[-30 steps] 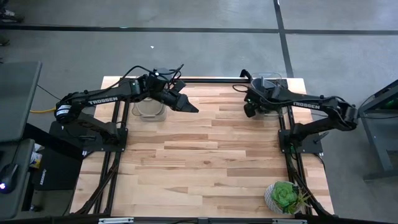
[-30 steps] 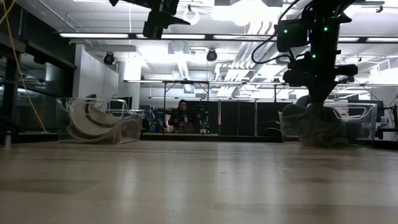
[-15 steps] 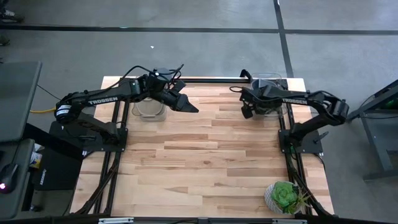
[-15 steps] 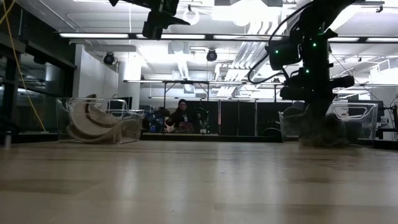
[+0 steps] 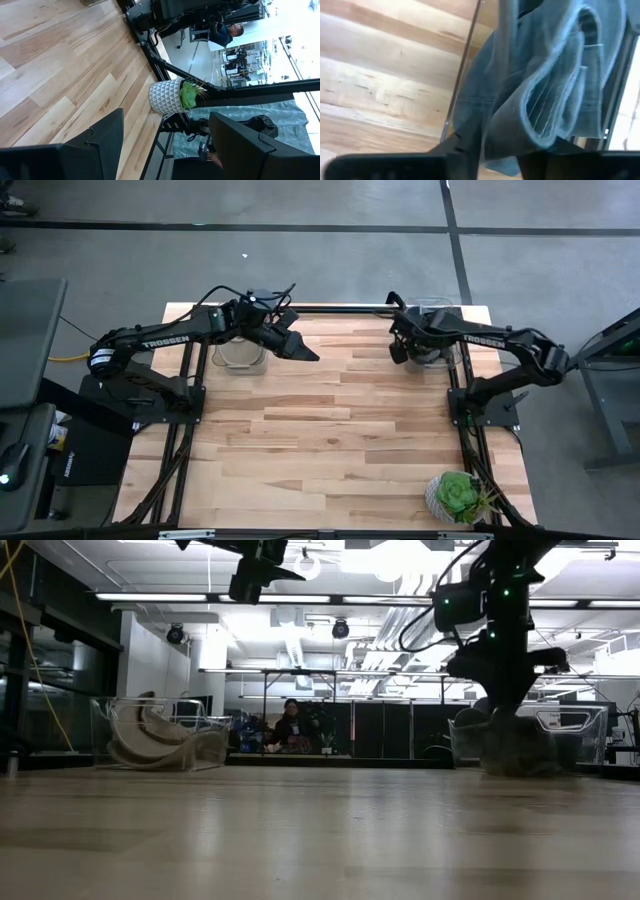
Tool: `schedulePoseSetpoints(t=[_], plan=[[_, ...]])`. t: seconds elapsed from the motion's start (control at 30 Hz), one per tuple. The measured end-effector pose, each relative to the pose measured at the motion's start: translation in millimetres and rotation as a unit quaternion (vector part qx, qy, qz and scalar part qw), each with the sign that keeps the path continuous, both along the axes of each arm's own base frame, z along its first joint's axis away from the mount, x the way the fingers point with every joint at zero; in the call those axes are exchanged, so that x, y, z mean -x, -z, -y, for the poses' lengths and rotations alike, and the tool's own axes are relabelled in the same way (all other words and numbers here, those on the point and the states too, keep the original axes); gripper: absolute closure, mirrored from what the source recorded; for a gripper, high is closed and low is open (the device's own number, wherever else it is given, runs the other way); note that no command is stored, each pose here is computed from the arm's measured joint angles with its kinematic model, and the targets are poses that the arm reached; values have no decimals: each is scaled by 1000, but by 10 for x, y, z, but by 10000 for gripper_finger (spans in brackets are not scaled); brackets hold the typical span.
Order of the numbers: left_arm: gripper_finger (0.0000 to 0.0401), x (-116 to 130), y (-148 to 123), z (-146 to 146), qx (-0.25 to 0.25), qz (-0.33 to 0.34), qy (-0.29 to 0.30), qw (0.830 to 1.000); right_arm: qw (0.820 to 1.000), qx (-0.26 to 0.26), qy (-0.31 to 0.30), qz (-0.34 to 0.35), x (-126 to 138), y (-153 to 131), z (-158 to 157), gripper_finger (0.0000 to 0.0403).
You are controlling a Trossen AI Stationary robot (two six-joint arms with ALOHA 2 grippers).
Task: Pick & Place hat
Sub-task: Put the blue cap into the right transparent bin
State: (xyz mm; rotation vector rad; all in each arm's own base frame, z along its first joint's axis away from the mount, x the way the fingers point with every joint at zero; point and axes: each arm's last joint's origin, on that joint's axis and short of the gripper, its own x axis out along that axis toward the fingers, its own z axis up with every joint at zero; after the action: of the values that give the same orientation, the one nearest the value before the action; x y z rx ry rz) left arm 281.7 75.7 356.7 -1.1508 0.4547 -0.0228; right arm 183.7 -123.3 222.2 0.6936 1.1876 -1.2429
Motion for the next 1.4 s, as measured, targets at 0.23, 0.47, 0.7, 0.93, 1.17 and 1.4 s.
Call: schedulePoseSetpoints(t=[0.23, 0.47, 0.7, 0.93, 1.17, 1.4], plan=[[149, 0, 0, -1, 0, 0, 0, 1000, 1000, -15, 23, 4, 59, -120, 69, 204], [149, 0, 0, 0, 0, 0, 0, 1000, 998, 29, 33, 33, 13, -415, 198, 169], [149, 0, 0, -1, 0, 0, 0, 1000, 993, 82, 12, 87, -82, -713, 314, 234], [149, 0, 0, 0, 0, 0, 0, 1000, 990, 70, -19, 119, -119, -717, 360, 390], [149, 0, 0, -1, 0, 0, 0, 1000, 992, 26, -7, 120, -116, -478, 442, 399], [149, 0, 0, -1, 0, 0, 0, 1000, 994, 30, 12, 106, -115, -317, 543, 402]])
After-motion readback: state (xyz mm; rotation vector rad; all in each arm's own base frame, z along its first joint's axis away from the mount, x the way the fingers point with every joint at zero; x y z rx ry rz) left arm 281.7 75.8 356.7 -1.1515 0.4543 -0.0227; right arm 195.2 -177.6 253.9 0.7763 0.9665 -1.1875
